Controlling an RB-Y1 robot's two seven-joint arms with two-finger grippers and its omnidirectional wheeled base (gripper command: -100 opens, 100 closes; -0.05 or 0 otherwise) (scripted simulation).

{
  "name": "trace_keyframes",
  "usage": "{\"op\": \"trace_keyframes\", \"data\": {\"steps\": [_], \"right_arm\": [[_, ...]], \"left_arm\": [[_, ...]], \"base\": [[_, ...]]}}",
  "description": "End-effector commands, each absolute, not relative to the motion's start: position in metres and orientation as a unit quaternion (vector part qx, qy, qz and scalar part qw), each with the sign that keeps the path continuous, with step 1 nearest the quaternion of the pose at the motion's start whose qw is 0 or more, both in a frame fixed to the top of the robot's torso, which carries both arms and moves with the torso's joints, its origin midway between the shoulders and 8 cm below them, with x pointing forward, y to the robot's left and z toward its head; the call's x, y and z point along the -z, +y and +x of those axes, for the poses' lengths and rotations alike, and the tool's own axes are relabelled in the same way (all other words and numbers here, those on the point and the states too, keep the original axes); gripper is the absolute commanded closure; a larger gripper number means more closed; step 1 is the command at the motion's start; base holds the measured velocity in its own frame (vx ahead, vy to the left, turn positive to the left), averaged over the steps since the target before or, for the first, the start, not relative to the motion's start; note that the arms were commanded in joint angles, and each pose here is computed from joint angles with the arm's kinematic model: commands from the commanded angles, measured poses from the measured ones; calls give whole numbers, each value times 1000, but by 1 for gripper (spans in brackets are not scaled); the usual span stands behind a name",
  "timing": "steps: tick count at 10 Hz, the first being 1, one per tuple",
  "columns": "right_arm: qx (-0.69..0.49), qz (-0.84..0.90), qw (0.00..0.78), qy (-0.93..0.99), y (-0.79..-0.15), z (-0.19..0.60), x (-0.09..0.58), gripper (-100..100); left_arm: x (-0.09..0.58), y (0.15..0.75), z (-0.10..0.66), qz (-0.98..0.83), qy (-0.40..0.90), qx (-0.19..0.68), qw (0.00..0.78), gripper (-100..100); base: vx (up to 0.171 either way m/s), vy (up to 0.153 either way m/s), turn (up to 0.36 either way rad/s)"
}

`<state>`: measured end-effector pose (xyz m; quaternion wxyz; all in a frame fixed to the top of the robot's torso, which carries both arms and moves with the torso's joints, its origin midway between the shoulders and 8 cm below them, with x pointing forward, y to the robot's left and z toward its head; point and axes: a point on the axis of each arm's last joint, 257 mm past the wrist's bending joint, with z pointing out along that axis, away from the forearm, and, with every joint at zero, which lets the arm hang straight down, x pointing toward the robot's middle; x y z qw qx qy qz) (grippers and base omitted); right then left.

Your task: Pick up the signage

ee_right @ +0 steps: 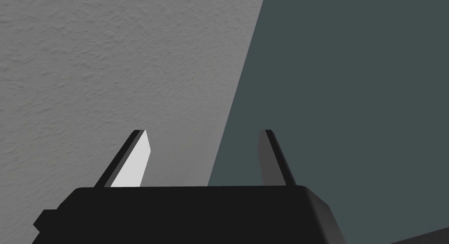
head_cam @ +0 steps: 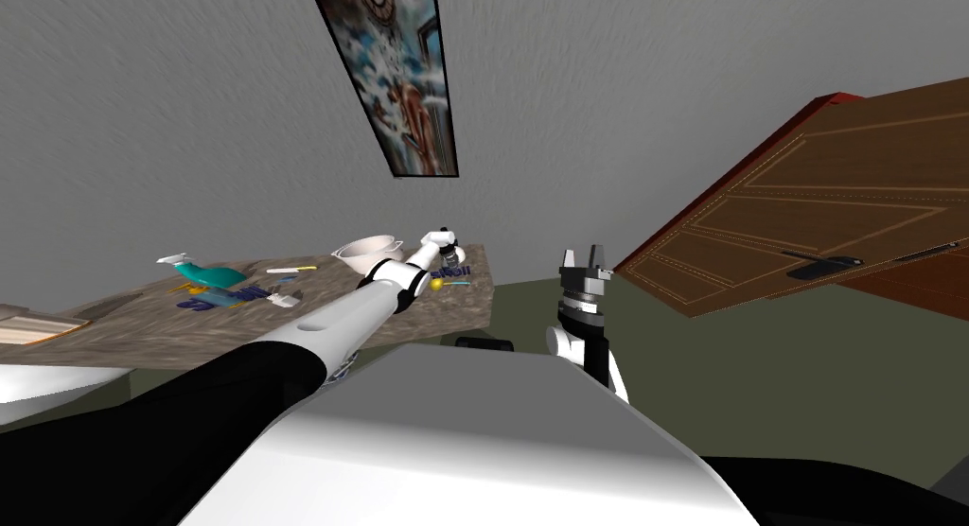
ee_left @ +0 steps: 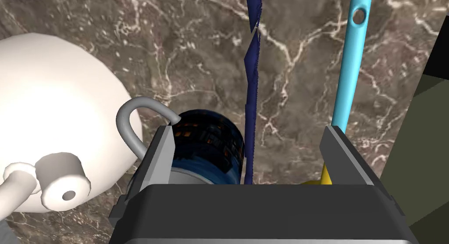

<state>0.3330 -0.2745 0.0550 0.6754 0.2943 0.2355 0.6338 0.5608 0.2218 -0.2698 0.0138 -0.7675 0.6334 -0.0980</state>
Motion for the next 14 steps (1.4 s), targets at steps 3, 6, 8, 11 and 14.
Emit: {"op": "trace_keyframes", "data": {"steps": [3,6,8,11,14], "right_arm": [[-634,294,675,235,-274,333,-55,0],[-634,294,675,235,-275,333,-55,0],[-634,294,675,235,-274,333,-55,0],[-634,294,675,235,-274,333,-55,0],[-634,294,675,235,-274,333,-55,0]], "left_arm": [[267,228,545,-769,635,69,-10,-100],[265,229,539,-769,636,59,-20,-100],[279,230,536,-769,636,57,-20,-100],[280,231,535,-770,636,56,-20,-100],[280,230,536,-769,636,57,-20,100]], "base": [[27,56,35],[26,58,45],[9,-2,-10],[10,-10,-6],[0,0,0]]}}
